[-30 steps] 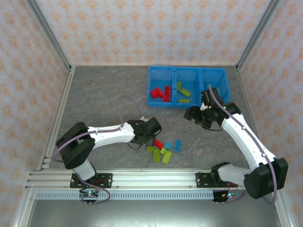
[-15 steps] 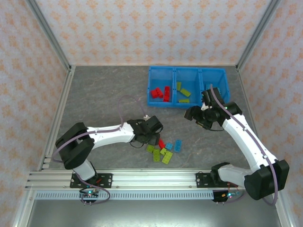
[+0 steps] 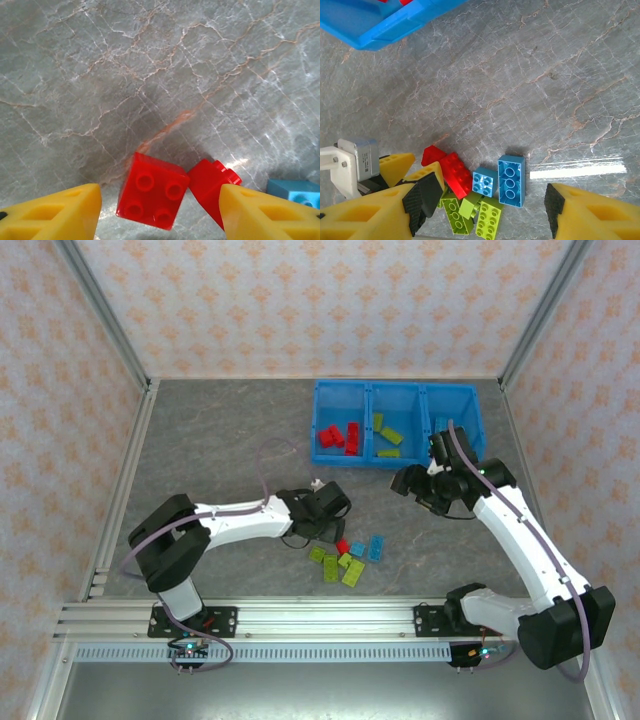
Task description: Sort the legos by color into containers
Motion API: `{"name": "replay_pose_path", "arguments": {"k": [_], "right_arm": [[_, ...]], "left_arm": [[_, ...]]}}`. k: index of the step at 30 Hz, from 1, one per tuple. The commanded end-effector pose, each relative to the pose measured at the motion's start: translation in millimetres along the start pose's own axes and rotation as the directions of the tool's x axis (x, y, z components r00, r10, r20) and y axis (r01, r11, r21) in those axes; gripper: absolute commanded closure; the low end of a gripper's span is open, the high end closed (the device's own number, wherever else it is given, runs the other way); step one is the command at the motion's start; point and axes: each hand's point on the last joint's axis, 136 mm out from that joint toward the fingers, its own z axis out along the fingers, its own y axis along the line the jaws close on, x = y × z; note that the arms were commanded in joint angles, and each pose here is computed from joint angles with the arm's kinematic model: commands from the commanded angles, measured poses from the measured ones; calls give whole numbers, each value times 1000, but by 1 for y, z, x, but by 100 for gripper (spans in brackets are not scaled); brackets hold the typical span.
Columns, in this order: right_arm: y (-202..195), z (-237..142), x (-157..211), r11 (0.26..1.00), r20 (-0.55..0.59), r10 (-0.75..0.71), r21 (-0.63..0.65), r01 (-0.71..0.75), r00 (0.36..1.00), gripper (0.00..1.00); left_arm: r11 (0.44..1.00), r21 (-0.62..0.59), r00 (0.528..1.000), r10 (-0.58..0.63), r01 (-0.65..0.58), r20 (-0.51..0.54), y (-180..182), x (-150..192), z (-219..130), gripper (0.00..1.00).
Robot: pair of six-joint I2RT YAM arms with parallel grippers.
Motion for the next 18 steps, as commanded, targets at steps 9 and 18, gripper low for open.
{"name": "replay_pose_path", "arguments": {"k": [9,18], "right_arm": [[-2,-6,0,1000,19,13,15,-14,1000,32],[4,-9,-3,1000,27,18,-10,-18,999,32]], "left_arm": [[984,-179,999,-14,6,-46,34,5,16,33],[990,-139,999,-26,29,24,23,-39,5,25]]}}
